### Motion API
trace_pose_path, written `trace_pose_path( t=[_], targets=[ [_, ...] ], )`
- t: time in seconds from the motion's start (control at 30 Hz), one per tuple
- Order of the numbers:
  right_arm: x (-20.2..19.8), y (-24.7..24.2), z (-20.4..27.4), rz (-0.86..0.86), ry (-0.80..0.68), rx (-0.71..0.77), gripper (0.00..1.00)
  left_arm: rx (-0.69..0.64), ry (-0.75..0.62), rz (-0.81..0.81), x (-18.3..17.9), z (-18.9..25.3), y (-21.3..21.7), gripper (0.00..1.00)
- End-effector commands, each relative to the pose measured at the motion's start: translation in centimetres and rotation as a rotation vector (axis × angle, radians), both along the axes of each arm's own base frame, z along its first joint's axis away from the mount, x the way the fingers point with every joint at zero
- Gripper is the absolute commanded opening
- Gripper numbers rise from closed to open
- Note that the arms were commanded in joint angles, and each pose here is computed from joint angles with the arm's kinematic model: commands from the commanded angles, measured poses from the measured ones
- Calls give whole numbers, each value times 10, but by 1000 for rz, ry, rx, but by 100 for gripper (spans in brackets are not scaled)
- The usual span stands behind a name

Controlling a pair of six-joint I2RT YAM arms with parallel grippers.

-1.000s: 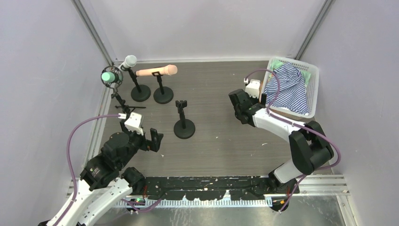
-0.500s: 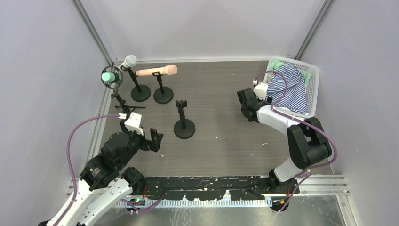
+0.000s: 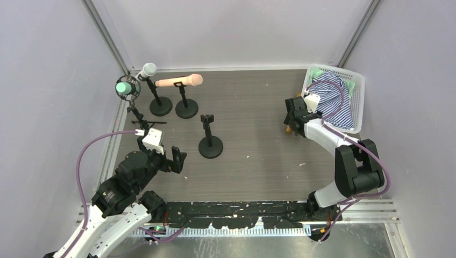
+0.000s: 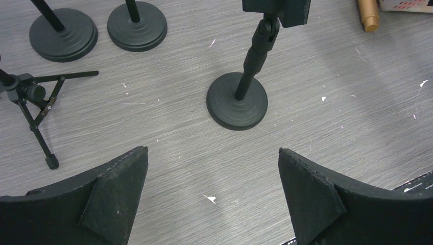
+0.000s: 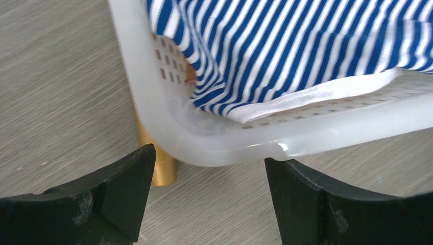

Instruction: Attach the microphones to the stand

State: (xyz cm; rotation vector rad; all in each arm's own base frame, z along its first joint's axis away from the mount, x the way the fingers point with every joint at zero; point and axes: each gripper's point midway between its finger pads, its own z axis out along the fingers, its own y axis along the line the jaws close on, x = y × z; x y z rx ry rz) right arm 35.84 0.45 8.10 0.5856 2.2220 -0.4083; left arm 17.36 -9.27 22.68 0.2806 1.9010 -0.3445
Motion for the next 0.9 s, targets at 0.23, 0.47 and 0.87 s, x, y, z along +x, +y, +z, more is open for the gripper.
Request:
trace_pose_path(
  t=[0.23, 0.47, 0.87],
  targets=[
    [21, 42, -9, 40, -62, 211, 83, -8, -27, -1, 2, 7, -1, 100],
    [30, 41, -28, 30, -14, 172, 81, -9, -28, 2, 2, 7, 0, 100],
    [35, 43, -35, 54, 5, 161, 47, -9, -29, 7, 2, 7, 1, 100]
  ],
)
